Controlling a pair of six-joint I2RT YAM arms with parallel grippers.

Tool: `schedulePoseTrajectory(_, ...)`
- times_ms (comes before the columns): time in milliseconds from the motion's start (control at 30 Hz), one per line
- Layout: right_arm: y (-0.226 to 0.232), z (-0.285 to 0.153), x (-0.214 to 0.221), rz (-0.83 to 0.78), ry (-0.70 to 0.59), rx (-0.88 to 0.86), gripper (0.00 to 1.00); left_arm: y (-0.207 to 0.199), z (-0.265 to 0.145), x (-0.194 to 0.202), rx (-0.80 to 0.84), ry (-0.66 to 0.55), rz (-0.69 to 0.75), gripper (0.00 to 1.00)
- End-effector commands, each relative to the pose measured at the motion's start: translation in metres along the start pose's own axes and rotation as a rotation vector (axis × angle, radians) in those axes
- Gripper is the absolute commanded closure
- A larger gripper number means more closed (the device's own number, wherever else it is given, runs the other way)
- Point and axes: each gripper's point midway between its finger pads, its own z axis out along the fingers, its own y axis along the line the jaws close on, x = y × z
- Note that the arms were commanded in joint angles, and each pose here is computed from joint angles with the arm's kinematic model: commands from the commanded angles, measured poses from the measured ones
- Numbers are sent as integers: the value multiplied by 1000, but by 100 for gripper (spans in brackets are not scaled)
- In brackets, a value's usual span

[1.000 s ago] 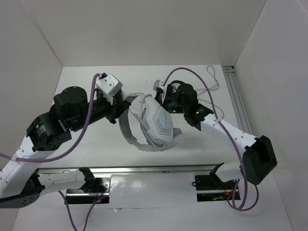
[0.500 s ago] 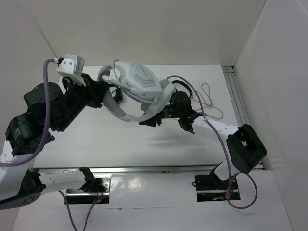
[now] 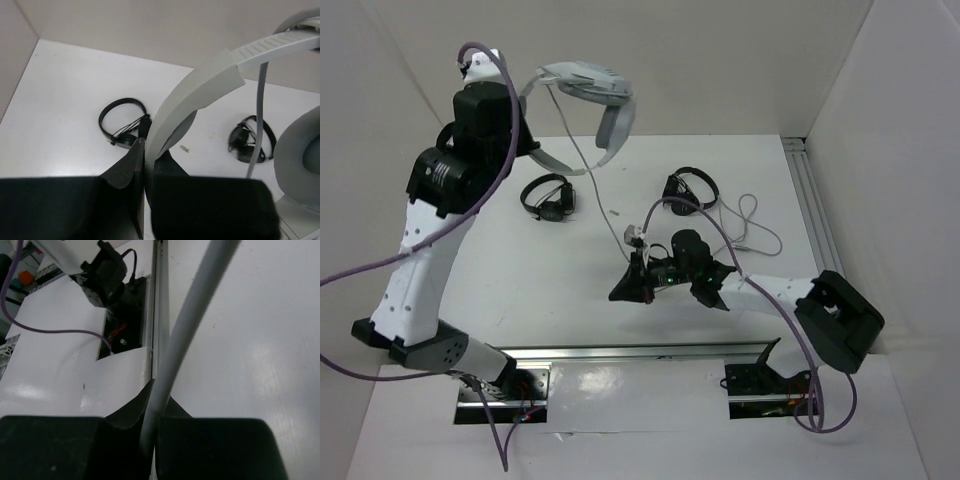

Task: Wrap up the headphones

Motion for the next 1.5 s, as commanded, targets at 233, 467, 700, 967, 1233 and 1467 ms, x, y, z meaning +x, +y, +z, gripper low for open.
schedulePoseTrajectory(233, 64, 1, -13, -170, 83, 55, 96, 72, 72, 50, -389, 40, -33, 100)
schedulePoseTrajectory(467, 66, -30, -70, -350, 110, 284, 100, 53, 97, 173, -309, 346, 297, 100)
schedulePoseTrajectory(700, 46, -88, -164, -521, 45, 686, 100, 25, 84, 274, -134, 579, 559, 100)
schedulePoseTrajectory(967, 21, -155, -226, -622, -120, 1119, 100, -16, 18, 333, 273, 696, 609, 100)
schedulePoseTrajectory(1233, -9, -185, -253, -650, -227, 1284, 99, -46, -58, 335, 550, 662, 633, 100)
schedulePoseTrajectory(1467, -56, -184, -265, -633, -175, 1164, 98, -62, -126, 297, 817, 543, 579, 100)
